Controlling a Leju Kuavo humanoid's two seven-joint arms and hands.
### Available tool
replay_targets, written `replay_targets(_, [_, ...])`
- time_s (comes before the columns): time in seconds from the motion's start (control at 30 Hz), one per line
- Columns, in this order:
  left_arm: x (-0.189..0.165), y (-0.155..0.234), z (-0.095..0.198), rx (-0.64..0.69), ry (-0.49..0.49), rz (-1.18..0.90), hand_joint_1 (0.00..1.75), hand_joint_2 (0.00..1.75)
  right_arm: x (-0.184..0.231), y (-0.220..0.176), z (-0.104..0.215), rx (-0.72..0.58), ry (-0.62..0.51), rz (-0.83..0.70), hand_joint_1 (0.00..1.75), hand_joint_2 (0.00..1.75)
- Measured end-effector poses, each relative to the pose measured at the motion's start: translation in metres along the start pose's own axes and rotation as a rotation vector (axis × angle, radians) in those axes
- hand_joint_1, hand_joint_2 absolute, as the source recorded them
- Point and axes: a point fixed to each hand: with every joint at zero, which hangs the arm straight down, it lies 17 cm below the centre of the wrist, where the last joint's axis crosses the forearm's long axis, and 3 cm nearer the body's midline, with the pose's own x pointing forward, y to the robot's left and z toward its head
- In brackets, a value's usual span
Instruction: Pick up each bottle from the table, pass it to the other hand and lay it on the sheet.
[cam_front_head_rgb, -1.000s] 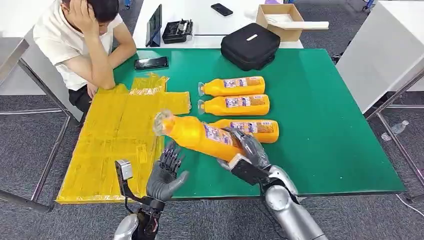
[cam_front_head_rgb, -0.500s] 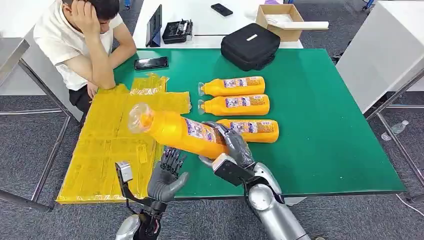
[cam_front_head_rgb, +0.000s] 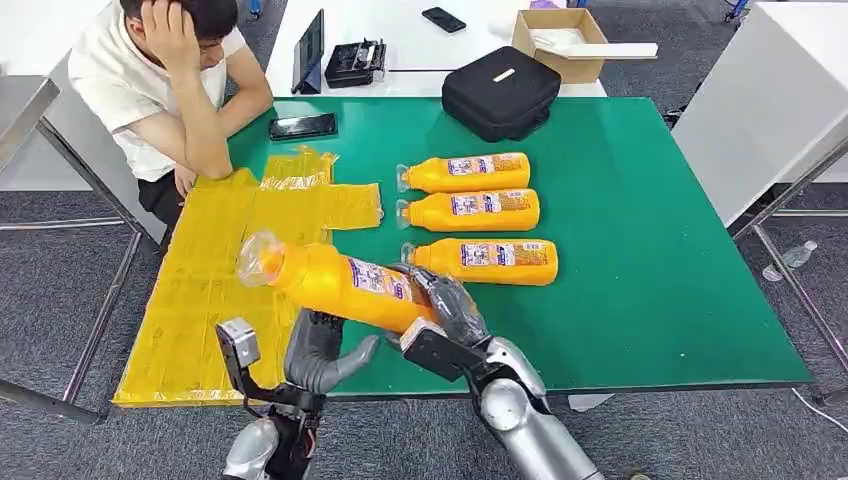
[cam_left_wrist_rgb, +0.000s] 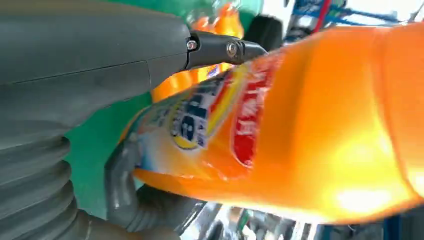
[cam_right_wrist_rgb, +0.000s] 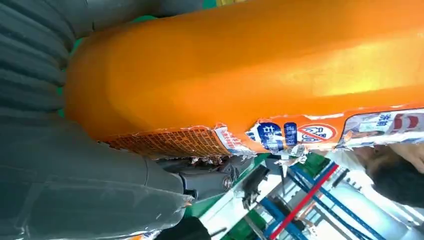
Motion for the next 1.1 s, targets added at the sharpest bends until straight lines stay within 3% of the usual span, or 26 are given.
replay_targets(0.23, [0.021,0.005,-0.003,0.013,-0.070,-0.099,0.00,1.75,-0.007,0.021,0.006,0.027,0.039,-0.024,1.75,1.75])
replay_targets(0.57, [0.029,0.005,-0.001,-0.004,-0.068,0.241,0.00,1.75,0.000,0.047,0.007,0.088,0.018,-0.025,1.75,1.75])
replay_targets(1.0, [0.021,0.014,0.000,0.018,-0.050,0.294,0.00,1.75,0.005,0.067,0.010,0.143,0.004,-0.011,1.75,1.75])
replay_targets(1.03, [0.020,0.014,-0.001,0.017,-0.047,0.294,1.75,1.75,0.005,0.068,0.010,0.146,0.002,-0.009,1.75,1.75])
replay_targets(1.1, [0.018,0.014,-0.001,0.015,-0.043,0.290,1.75,1.75,0.007,0.068,0.009,0.149,-0.004,-0.007,1.75,1.75])
